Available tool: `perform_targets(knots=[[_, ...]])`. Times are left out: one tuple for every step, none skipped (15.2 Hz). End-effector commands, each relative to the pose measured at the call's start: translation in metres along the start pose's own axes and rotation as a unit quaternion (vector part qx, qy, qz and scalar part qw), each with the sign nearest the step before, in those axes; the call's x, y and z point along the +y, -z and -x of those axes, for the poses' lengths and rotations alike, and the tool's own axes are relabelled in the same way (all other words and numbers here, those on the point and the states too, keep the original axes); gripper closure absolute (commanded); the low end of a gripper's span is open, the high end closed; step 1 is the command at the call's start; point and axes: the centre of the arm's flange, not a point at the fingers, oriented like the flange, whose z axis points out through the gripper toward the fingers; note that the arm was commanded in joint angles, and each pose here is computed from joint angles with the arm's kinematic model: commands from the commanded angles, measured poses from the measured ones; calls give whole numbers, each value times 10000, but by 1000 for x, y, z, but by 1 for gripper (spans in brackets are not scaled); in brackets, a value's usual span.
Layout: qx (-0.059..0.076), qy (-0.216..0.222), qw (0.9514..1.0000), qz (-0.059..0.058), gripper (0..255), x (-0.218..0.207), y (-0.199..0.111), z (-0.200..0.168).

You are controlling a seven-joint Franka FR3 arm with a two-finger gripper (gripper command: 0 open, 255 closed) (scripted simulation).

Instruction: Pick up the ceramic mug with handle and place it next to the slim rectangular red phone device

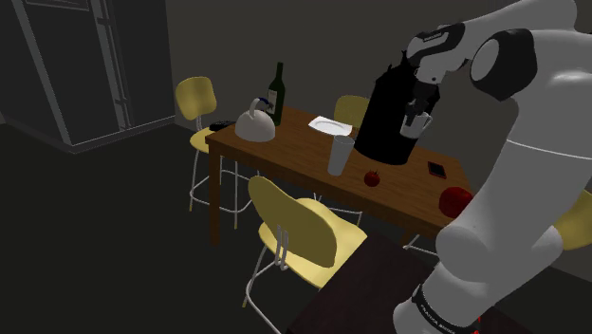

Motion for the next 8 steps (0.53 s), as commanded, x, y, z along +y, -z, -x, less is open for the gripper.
perform_targets(knots=[[16,-28,10000,47,255,28,-1,18],[16,-28,10000,47,255,40,-2,24],[16,-28,10000,47,255,51,-2,30],[16,-28,10000,47,255,63,-3,37],[16,-28,10000,47,255,74,-4,43],[16,-28,10000,47,255,86,-4,49],[16,-28,10000,47,255,98,-5,56],[16,-28,10000,47,255,108,-6,62]])
